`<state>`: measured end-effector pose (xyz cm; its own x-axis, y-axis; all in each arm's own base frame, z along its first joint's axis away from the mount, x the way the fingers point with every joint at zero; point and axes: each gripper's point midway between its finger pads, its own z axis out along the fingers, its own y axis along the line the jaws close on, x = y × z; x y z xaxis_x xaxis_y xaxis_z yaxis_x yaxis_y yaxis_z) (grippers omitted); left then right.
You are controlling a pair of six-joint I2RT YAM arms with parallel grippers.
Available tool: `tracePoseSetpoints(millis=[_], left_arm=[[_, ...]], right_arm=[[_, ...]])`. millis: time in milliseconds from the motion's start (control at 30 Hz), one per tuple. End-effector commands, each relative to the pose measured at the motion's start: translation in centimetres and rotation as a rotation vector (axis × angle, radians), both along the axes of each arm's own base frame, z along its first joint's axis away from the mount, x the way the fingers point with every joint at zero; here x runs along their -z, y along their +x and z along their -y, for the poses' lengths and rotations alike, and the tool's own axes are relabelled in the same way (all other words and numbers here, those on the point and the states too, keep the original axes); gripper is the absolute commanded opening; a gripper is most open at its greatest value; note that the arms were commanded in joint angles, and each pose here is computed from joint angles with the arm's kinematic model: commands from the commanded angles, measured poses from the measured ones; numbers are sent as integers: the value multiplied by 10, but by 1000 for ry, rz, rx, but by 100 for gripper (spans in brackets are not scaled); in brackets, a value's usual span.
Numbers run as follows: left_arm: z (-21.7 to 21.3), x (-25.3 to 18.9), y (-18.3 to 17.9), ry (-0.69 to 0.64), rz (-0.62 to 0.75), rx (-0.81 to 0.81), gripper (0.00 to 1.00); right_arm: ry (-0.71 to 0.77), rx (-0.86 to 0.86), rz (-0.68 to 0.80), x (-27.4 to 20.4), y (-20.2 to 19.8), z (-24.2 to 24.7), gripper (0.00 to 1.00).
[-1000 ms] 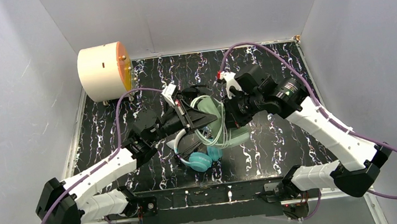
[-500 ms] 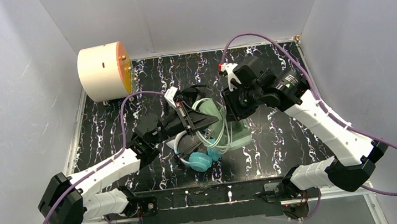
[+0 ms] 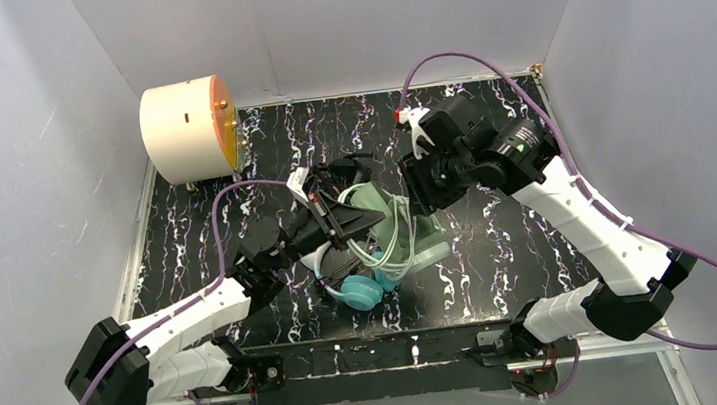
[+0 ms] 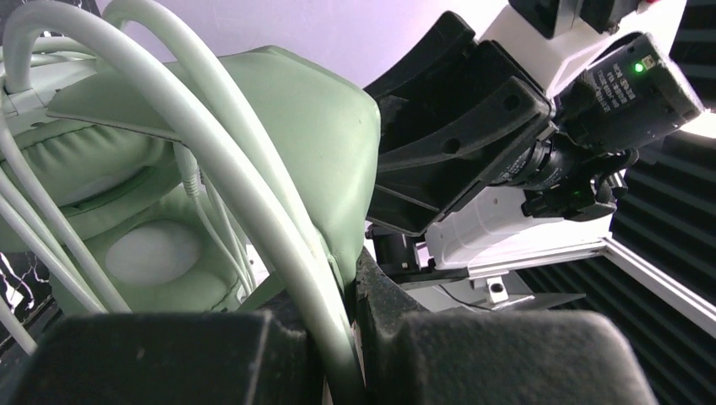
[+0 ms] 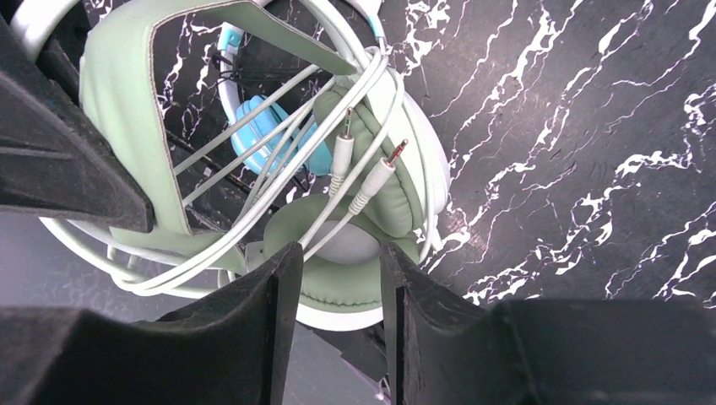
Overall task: Wrap the headphones
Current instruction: Wrap the headphones cable around the headphones.
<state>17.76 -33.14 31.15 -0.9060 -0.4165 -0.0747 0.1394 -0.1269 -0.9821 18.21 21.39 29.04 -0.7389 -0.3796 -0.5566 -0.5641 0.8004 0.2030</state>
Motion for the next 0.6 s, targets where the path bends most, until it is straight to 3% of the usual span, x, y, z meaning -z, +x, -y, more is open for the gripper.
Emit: tracePoseSetpoints(millis=[0,133,200,333,467,567], left_arm=[[-25,-62,-2,-196,111,-65,0],[-32,-67,4,-218,134,-86,0],[-37,-71,8,-228,147,-104,0],[-42,-71,22,-232,144,-129,0],[-39,-72,38,-226,124,-129,0],[-33,-71,46,-221,105,-122,0]], right_arm=[[30,22,84,-28,9,3,49],[-17,65,137,-34,19,17,63],[28,65,159,-36,31,18,69],[328,-105,226,-67,44,-2,66],[543,-358,362,-107,17,-29,59],[632,-491,376,-114,-5,-39,54]])
